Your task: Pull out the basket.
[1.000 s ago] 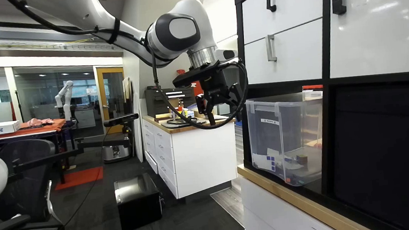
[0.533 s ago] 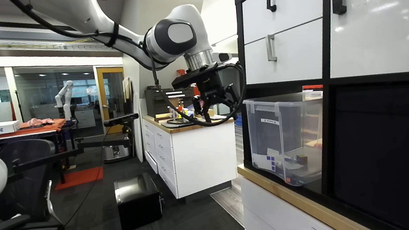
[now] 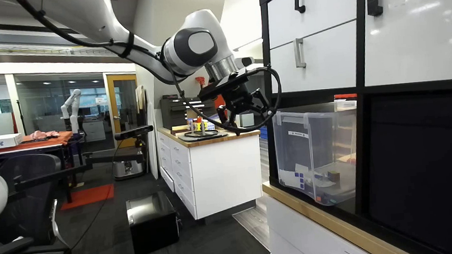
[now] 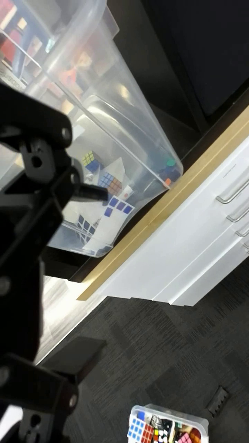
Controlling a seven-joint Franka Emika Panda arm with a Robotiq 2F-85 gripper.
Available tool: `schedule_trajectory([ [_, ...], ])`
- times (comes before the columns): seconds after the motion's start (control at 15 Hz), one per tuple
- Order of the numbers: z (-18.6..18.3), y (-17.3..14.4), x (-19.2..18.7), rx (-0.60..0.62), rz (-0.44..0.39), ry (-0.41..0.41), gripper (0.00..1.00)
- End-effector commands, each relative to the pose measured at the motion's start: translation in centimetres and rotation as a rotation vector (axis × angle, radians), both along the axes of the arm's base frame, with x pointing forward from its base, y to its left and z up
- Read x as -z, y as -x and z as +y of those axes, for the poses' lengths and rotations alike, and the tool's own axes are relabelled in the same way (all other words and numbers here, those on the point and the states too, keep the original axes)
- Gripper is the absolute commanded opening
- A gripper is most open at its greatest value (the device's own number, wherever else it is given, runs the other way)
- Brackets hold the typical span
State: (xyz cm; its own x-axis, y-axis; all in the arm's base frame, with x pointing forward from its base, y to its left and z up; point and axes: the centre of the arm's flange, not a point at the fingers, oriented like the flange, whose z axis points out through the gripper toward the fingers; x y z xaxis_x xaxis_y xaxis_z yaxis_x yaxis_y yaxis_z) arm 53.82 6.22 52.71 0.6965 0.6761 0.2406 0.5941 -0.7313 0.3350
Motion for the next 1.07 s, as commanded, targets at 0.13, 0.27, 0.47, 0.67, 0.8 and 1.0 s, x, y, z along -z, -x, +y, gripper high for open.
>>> schedule_trajectory([
  [0.13, -1.4, -1.9, -0.3, -0.068, -0.109, 0.051, 1.0],
  [0.27, -1.8, -2.7, -0.5, -0.074, -0.138, 0.054, 1.0],
  [0.47, -2.3, -4.0, -0.8, -0.078, -0.177, 0.059, 1.0],
  [0.67, -2.6, -5.3, -1.4, -0.084, -0.219, 0.071, 1.0],
  [0.8, -2.8, -6.2, -1.8, -0.09, -0.243, 0.083, 1.0],
  [1.0, -3.0, -7.2, -2.0, -0.099, -0.266, 0.094, 1.0],
])
